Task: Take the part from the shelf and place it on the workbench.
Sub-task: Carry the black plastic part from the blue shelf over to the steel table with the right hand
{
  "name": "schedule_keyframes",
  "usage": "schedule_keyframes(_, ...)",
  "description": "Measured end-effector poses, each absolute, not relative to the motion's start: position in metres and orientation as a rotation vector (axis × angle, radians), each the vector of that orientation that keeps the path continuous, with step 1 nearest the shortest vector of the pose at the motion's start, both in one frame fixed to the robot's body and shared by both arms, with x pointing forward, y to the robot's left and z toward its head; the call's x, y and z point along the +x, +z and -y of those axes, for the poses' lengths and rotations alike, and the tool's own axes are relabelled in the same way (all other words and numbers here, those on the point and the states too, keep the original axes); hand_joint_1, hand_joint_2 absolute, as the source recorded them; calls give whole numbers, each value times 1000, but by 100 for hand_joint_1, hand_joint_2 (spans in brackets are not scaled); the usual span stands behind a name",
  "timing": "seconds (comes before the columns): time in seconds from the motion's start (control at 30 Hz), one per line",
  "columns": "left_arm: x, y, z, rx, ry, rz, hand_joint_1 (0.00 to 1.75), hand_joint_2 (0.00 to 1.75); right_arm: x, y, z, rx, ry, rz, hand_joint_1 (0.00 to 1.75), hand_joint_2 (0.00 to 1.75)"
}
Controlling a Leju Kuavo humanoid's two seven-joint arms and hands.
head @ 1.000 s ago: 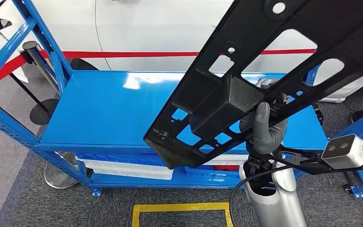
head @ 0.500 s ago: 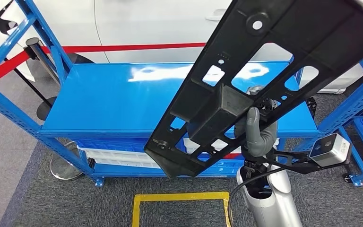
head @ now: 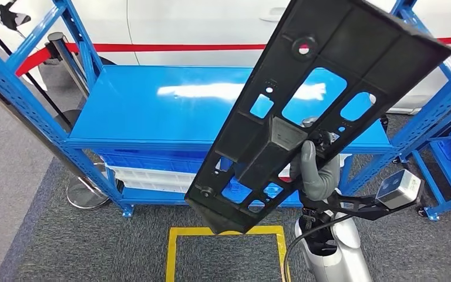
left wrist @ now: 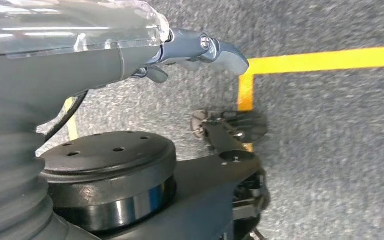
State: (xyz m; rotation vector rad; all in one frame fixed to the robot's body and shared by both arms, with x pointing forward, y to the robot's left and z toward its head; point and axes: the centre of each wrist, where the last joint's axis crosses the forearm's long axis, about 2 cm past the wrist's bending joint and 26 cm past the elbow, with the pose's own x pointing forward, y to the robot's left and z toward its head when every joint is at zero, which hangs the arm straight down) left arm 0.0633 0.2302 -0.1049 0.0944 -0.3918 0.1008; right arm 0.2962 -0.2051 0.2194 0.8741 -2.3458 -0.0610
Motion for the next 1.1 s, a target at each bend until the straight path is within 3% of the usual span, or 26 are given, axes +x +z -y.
schedule_keyframes(1.1,65,-105,-235,84,104,387,0,175,283,173,213,723,-83,2167,175,175)
